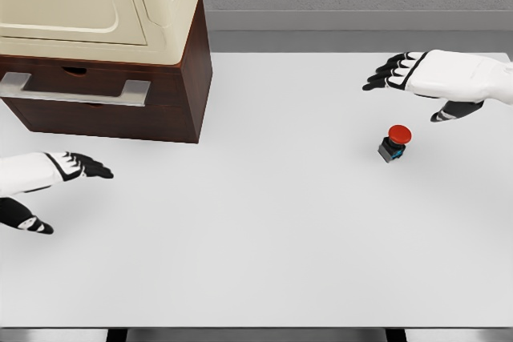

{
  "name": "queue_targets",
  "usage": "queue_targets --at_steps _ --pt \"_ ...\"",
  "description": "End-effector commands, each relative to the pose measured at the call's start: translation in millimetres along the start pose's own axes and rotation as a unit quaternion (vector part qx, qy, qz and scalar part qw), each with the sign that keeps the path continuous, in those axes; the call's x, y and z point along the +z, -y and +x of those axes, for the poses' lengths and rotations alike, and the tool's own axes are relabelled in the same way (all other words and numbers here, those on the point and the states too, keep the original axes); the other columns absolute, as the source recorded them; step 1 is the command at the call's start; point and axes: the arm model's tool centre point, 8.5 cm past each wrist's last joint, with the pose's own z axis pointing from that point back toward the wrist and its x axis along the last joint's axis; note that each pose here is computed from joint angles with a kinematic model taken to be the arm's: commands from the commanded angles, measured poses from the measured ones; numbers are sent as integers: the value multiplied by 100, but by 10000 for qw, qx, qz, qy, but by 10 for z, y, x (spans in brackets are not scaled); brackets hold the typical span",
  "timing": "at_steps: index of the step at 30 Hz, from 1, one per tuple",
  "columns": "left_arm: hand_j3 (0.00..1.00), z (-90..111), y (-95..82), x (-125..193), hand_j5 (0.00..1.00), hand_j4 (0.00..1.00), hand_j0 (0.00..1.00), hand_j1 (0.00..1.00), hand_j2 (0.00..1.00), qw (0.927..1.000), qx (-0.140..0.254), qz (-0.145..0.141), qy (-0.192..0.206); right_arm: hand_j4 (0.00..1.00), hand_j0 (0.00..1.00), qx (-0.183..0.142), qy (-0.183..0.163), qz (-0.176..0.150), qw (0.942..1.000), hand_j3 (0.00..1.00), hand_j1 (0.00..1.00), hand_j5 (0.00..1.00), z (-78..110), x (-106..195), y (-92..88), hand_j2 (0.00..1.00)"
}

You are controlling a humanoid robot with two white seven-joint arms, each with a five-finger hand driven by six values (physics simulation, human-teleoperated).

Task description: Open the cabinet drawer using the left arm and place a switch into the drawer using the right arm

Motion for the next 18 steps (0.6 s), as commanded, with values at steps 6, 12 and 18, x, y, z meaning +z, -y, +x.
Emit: queue_targets --at_steps 6,12,18 --pt "100 54 -122 -56 100 100 100 100 100 9998 6 94 166 100 100 -55 -44 -93 9999 100 100 100 -45 30 55 100" --pt "100 299 -413 -80 100 100 100 100 100 9910 739 376 1051 100 100 -73 -219 130 9996 100 100 100 -144 96 -26 100" --pt "100 220 -825 -39 100 100 100 100 100 9833 1492 827 627 100 100 -33 -169 534 9984 100 100 100 -93 -19 -264 100"
